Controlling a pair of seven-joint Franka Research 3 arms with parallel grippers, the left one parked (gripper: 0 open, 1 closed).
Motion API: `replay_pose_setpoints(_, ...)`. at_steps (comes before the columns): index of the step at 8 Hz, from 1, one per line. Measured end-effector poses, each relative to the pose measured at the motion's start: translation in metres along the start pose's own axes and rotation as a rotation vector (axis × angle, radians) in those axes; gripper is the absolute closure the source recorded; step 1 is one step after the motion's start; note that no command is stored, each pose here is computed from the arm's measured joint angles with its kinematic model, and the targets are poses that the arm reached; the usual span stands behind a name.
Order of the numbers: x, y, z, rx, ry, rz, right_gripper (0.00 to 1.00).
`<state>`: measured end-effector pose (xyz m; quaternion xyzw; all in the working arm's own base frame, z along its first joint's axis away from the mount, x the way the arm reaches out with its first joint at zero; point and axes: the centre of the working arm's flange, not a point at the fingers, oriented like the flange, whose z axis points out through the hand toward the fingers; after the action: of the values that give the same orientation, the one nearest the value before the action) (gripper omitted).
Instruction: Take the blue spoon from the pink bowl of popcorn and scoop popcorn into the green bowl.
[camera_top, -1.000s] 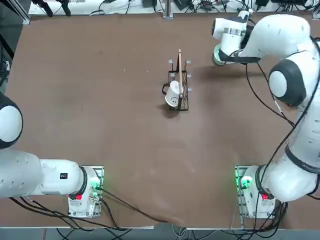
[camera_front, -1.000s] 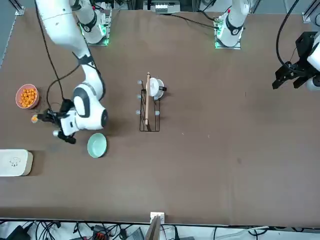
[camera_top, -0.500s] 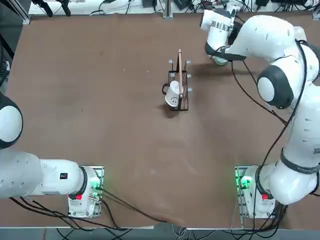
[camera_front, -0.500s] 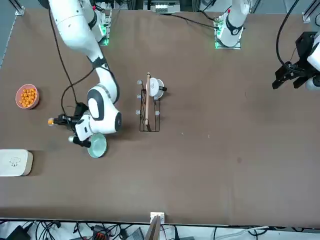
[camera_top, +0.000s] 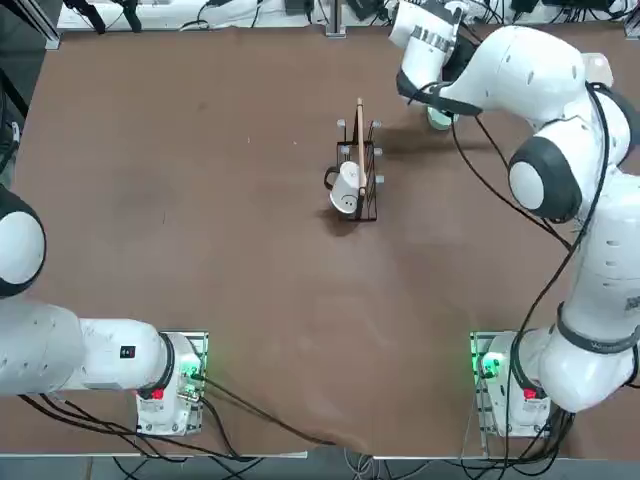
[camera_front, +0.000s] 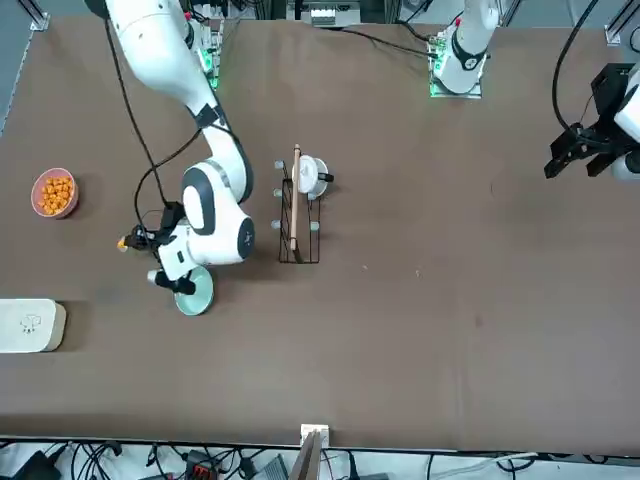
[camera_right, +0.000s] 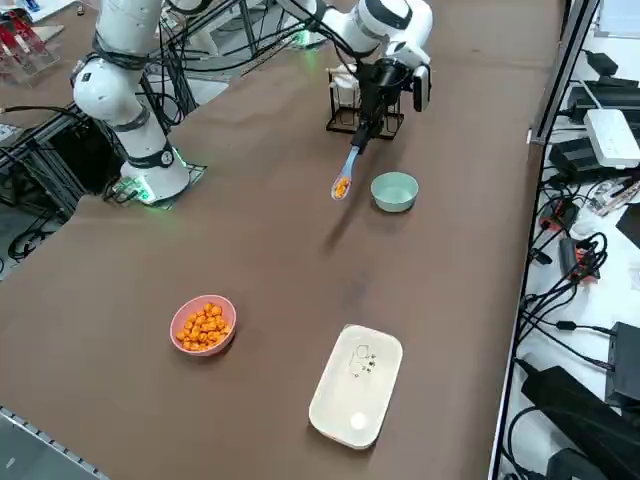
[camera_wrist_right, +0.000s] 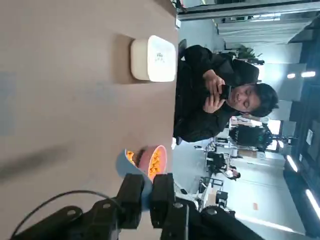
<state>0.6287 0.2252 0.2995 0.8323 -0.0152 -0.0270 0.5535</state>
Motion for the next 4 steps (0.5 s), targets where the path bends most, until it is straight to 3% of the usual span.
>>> replay_pose_setpoints(4,0.002,-0.028,-0.046,0.028,0.072,0.008,0.88)
